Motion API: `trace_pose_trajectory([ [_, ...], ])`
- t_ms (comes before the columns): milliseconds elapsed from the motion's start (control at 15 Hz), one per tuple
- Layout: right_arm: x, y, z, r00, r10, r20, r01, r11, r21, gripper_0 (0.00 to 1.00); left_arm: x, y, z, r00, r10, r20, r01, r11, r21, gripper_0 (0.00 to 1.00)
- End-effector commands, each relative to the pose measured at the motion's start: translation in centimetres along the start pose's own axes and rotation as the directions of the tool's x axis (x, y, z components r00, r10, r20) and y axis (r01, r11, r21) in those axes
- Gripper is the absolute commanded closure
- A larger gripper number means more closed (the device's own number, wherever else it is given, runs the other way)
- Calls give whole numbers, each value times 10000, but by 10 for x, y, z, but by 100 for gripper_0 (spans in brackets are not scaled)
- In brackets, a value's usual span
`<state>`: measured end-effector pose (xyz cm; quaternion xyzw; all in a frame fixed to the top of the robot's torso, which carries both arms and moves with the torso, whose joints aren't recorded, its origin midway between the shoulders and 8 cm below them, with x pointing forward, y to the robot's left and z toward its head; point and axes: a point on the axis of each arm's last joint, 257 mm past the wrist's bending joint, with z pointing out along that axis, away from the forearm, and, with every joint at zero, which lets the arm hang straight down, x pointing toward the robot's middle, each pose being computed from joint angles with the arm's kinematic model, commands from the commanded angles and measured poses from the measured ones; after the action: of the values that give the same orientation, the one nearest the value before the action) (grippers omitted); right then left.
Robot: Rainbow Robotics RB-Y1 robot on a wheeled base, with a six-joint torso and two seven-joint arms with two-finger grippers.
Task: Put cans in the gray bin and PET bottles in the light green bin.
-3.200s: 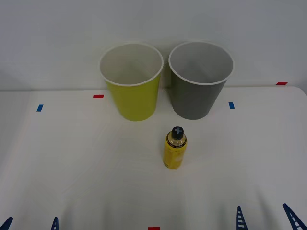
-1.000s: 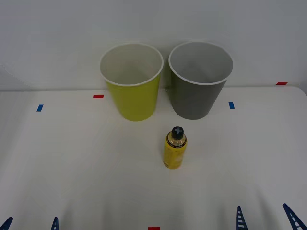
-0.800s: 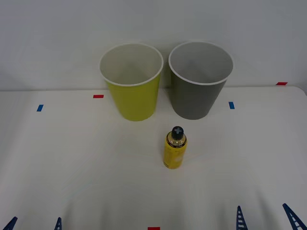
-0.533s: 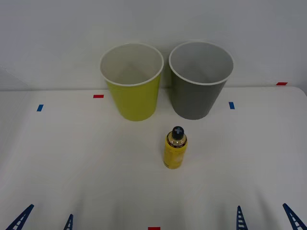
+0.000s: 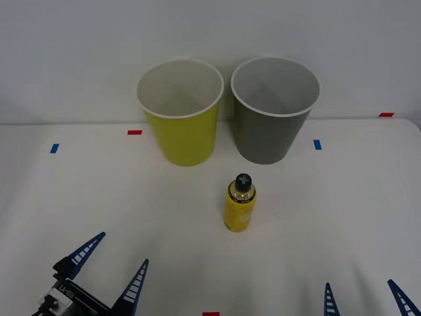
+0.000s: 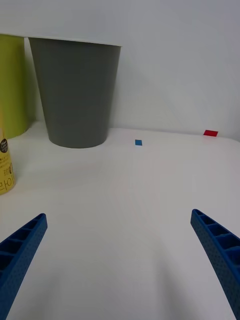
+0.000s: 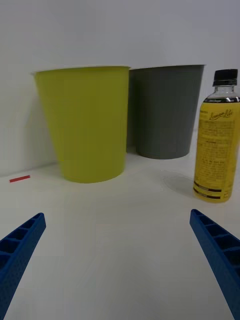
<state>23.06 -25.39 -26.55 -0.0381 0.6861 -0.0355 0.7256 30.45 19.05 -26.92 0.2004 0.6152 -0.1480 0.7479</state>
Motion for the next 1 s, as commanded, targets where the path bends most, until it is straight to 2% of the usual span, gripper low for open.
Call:
trace_pose_trajectory([
  [67, 0, 0, 0, 10000, 1, 0, -1, 10000, 1, 0, -2, -31, 29, 9999, -37, 155, 20, 9940, 1095, 0],
  [200, 0, 0, 0, 10000, 1, 0, -1, 10000, 1, 0, 0, -42, 51, 10000, 1, 69, -11, 9889, 1485, 0],
  [400, 0, 0, 0, 10000, 1, 0, -1, 10000, 1, 0, -1, -42, 78, 10000, 96, 19, -98, 9844, 1756, 0],
  [467, 0, 0, 0, 10000, 1, 0, -1, 10000, 1, 0, -2, -45, 82, 10000, 35, 20, -38, 9835, 1810, 0],
  [600, 0, 0, 0, 10000, 1, 0, -1, 10000, 1, 0, -5, -63, 93, 9993, -369, 107, 341, 9794, 1988, 0],
  [733, 0, 0, 0, 10000, 1, 0, -1, 10000, 1, 0, -5, -73, 106, 9978, -657, 48, 636, 9797, 1902, 0],
  [933, 0, 0, 0, 10000, 1, 0, -1, 10000, 1, 0, -1, -82, 126, 9969, -732, -301, 777, 9773, 1970, 0],
  [1000, 0, 0, 0, 10000, 1, 0, -1, 10000, 1, 0, -4, -84, 131, 9963, -828, -217, 855, 9771, 1949, 0],
])
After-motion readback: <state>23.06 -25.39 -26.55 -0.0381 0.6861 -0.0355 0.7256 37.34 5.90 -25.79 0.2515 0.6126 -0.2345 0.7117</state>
